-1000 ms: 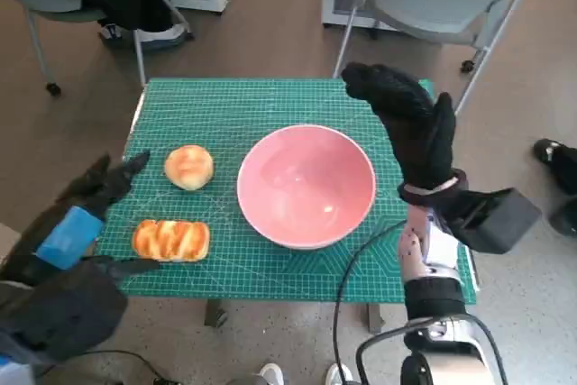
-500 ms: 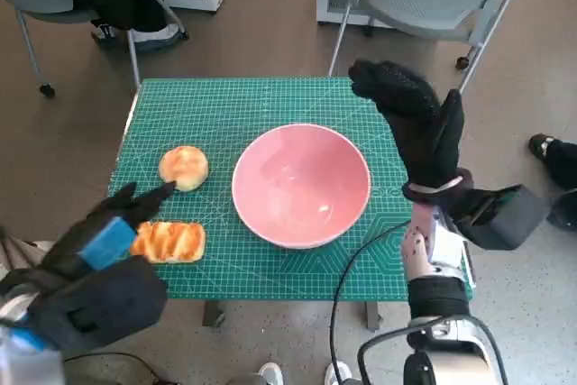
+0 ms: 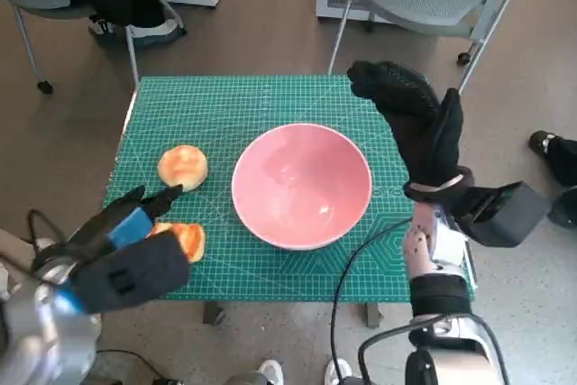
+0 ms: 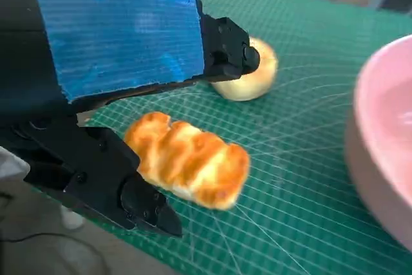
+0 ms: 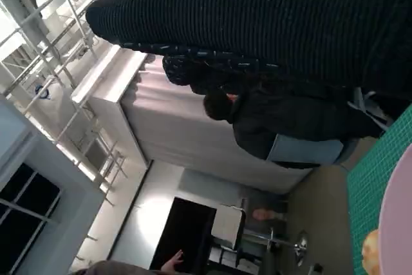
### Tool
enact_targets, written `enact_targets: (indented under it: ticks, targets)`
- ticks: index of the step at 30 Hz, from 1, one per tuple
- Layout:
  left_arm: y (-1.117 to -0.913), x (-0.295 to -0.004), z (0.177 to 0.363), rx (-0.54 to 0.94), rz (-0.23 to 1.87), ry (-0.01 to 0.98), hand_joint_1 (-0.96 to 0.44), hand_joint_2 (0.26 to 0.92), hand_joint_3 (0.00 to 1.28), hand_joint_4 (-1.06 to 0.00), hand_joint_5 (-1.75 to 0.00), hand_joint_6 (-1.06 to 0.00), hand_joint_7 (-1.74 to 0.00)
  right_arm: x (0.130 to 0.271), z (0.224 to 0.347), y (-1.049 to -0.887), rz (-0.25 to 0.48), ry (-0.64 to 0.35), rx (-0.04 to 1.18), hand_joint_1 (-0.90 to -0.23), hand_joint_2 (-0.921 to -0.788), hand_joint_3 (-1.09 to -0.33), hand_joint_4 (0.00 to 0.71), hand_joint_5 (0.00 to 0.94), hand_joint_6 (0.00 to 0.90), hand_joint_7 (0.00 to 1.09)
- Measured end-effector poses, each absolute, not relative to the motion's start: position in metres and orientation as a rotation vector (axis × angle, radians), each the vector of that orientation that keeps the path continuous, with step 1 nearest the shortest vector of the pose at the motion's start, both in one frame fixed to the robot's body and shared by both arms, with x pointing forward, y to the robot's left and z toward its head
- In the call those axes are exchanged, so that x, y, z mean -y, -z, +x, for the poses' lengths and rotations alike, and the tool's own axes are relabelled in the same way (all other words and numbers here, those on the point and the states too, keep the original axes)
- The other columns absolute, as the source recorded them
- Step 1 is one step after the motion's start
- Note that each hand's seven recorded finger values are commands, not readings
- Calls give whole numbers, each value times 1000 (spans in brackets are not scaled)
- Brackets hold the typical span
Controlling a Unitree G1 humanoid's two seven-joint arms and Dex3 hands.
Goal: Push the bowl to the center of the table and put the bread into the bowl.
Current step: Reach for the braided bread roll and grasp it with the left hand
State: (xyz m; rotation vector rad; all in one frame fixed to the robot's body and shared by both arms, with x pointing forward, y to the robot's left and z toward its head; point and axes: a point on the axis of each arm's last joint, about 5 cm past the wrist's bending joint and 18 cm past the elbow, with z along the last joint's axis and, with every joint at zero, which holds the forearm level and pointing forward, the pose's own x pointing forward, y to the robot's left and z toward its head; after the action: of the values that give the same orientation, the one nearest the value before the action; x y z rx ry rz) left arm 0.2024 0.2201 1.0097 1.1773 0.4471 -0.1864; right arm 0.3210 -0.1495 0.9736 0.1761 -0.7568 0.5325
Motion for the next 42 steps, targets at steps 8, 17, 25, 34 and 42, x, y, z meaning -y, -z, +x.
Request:
enact_targets:
  ticks: [8, 17, 25, 34, 42]
  targets:
    - [-996, -224, 218, -528, 1177, 144, -92, 688, 10, 1, 1, -196, -6, 150, 321, -973, 174, -532, 756, -692, -921, -876, 88, 3, 172, 23]
    - [-985, -225, 231, -580, 1188, 116, -100, 690, 9, 1, 1, -201, -6, 150, 321, -973, 174, -533, 756, -688, -921, -877, 89, 2, 172, 24]
    - [-973, -225, 238, -616, 1192, 124, -102, 692, 9, 1, 1, -208, -8, 149, 321, -974, 174, -534, 759, -688, -921, -876, 90, 3, 171, 26]
    - [-964, -225, 241, -657, 1216, 140, -95, 697, 10, -32, -12, -230, -12, 149, 321, -976, 172, -531, 769, -687, -921, -876, 92, 3, 170, 28]
    - [-962, -224, 243, -679, 1223, 163, -89, 703, 11, -72, -20, -256, -17, 149, 320, -976, 172, -530, 772, -688, -921, -876, 93, 3, 170, 29]
